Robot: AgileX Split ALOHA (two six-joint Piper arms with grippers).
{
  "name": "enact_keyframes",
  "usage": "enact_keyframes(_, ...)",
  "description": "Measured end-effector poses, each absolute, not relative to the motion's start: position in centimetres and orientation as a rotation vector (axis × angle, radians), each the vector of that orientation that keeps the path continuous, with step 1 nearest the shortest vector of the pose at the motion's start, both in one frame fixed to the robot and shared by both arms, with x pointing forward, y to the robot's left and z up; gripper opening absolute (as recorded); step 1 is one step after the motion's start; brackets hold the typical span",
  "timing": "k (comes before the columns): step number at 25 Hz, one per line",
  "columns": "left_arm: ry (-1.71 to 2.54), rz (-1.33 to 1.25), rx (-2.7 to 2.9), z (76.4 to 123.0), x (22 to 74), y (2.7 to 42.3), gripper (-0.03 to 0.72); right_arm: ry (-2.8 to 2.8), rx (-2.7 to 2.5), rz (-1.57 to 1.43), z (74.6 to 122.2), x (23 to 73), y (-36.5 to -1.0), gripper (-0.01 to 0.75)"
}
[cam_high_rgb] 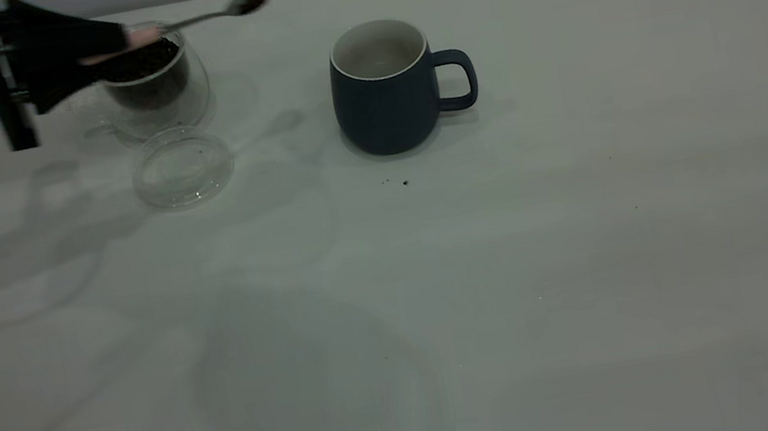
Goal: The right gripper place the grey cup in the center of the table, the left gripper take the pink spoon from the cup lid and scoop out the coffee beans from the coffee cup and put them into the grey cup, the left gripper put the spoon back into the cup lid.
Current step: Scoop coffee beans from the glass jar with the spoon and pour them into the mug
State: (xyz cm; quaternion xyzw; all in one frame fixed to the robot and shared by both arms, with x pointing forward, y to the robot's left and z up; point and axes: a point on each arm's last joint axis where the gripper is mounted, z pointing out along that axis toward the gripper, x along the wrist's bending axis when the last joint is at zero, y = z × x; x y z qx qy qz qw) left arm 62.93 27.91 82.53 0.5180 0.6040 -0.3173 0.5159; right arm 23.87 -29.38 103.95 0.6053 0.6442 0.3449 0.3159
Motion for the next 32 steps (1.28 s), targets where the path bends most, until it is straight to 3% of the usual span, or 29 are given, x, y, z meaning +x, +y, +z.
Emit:
enact_keyframes(13,1.472,-0.627,1.417,81.3,63.3,20.6,0.124,1.697,1.594,0.908,104.0,23.9,-29.4,0.452)
enact_keyframes(25,1.097,-0.291,1.706,81.0,63.5,20.1,0.124,1.697,1.594,0.908,104.0,23.9,-29.4,0.452)
enact_keyframes(32,1.005,-0.225,1.756,81.0,63.5,20.1,0.124,1.697,1.594,0.908,104.0,23.9,-29.4,0.452)
